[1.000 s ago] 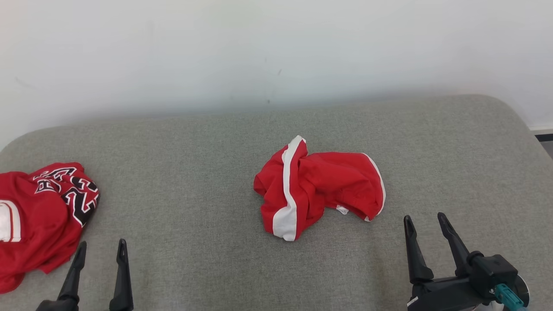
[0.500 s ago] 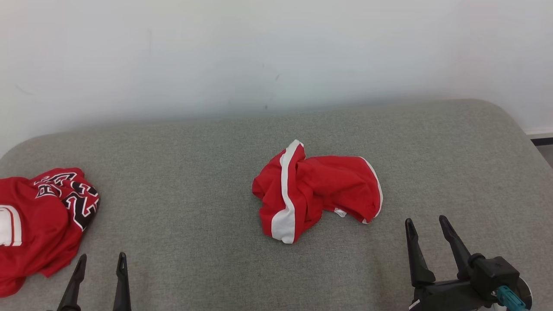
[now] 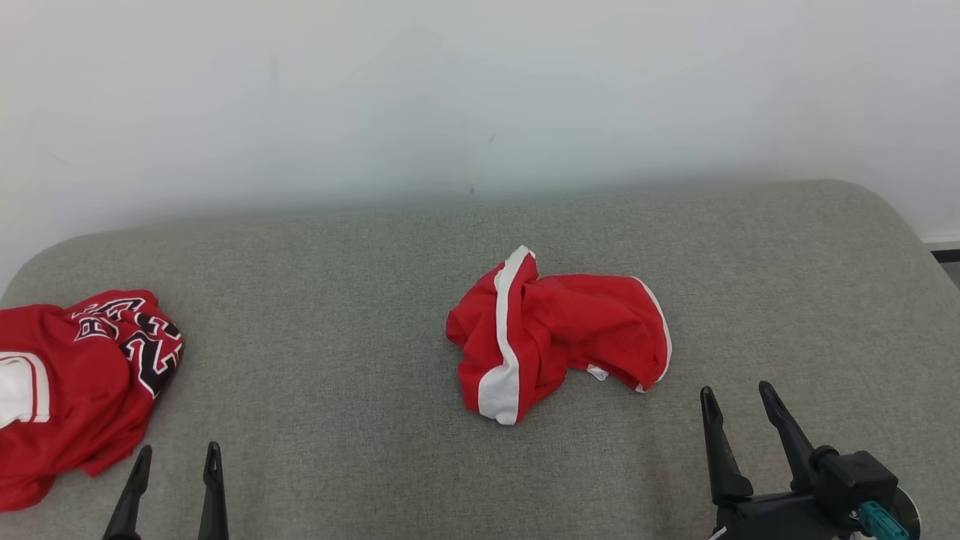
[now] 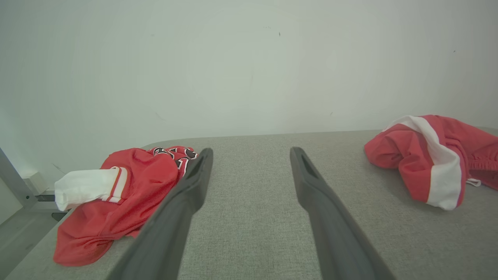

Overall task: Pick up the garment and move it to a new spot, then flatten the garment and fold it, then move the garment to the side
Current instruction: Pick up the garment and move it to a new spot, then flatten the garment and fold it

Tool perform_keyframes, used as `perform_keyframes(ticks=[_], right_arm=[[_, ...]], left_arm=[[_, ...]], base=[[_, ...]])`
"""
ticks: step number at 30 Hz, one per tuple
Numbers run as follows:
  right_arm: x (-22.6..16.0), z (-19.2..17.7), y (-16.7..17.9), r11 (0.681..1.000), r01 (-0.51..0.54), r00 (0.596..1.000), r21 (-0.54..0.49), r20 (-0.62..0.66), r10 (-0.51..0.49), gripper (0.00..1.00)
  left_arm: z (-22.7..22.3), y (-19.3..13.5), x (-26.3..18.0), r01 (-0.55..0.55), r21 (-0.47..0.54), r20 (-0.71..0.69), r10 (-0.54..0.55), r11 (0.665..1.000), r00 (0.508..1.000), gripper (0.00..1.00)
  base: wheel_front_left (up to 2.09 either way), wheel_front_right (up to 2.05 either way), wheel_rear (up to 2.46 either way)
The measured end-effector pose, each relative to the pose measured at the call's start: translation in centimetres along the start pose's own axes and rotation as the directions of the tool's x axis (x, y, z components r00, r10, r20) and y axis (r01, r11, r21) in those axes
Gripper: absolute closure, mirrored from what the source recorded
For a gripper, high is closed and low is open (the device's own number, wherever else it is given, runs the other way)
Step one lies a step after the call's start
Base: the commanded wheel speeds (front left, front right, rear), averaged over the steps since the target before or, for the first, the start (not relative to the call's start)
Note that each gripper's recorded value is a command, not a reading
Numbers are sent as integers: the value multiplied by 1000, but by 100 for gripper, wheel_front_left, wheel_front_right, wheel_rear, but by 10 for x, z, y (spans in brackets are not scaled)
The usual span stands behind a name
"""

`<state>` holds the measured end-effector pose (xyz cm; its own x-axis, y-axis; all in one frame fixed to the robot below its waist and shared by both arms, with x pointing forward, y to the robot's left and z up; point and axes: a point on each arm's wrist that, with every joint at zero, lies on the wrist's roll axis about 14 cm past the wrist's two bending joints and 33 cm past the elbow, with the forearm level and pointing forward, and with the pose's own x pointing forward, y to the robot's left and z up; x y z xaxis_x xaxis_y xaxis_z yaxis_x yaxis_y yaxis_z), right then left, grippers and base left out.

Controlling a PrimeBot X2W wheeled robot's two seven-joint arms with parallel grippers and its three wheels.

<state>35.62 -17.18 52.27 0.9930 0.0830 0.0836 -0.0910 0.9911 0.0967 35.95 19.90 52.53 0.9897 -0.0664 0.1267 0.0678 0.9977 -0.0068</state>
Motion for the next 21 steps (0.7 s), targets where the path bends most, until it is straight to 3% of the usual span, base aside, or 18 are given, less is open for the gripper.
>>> perform_keyframes(ticks=[21], right_arm=[[0,-5,1,1000,-2,1000,8,-14,2,0]], left_arm=[[-3,4,-1,-16,-1,-8,16,1000,1000,0]], base=[[0,0,0]])
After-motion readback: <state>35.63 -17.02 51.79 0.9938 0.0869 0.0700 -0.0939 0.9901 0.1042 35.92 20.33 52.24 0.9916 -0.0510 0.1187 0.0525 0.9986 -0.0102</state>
